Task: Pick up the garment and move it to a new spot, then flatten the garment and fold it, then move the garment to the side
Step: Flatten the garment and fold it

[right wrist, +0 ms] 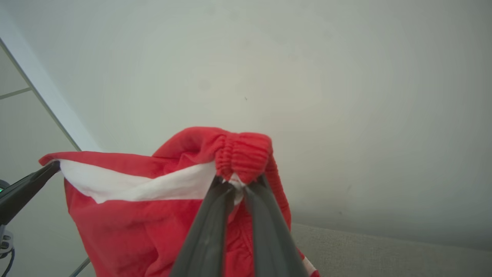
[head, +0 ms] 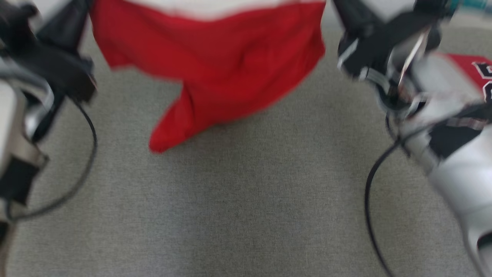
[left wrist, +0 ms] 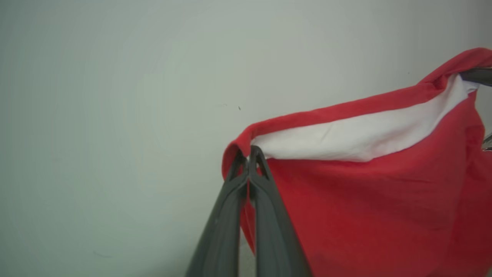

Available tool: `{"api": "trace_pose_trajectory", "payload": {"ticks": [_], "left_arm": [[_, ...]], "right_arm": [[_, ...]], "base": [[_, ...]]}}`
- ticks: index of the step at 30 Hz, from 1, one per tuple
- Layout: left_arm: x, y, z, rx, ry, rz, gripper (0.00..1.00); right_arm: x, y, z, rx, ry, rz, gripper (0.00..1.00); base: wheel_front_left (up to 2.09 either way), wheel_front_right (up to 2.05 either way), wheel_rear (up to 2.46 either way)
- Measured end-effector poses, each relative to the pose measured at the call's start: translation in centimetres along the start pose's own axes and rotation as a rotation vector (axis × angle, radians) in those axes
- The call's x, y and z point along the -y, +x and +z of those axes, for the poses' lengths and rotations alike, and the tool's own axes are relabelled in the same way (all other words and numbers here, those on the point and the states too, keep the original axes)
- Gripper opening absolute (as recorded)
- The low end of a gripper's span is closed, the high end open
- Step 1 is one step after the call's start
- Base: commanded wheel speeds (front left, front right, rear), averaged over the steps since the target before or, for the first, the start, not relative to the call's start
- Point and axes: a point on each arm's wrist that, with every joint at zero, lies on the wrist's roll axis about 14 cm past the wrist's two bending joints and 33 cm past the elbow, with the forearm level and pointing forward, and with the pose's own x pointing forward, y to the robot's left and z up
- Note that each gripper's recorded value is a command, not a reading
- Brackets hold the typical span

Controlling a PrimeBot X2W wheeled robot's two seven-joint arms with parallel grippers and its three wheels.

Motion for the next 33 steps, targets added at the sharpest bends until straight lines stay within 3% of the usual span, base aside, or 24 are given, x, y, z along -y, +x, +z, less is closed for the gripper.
{"api": "trace_pose_trajectory", "payload": {"ticks": [5, 10, 17, 22, 29, 33], "left_arm": [[-4.1, 6.1, 3.2, 0.083, 0.017, 0.048, 0.00], [-5.8, 9.7, 4.8, 0.148, 0.011, 0.077, 0.00], [-5.9, 12.3, 7.1, 0.241, 0.037, 0.079, 0.00], [-6.2, 12.9, 4.0, 0.216, 0.035, 0.088, 0.00], [-5.5, 11.7, -5.0, 0.096, -0.004, 0.082, 0.00], [-5.0, 9.8, -7.6, 0.074, -0.030, 0.094, 0.00]], "right_arm": [[4.9, 5.0, 7.0, 0.113, 0.045, -0.086, 0.00], [7.9, 7.8, 8.5, 0.133, 0.075, -0.158, 0.00], [8.7, 10.1, 11.9, 0.236, 0.059, -0.181, 0.00], [8.8, 11.6, 9.5, 0.203, 0.024, -0.161, 0.00], [9.4, 11.5, 0.7, 0.050, -0.015, -0.115, 0.00], [8.3, 9.8, -3.5, -0.015, -0.008, -0.061, 0.00]], "base": [[0.00, 0.00, 0.00], [0.00, 0.00, 0.00], [0.00, 0.00, 0.00], [0.00, 0.00, 0.00], [0.00, 0.00, 0.00], [0.00, 0.00, 0.00]]}}
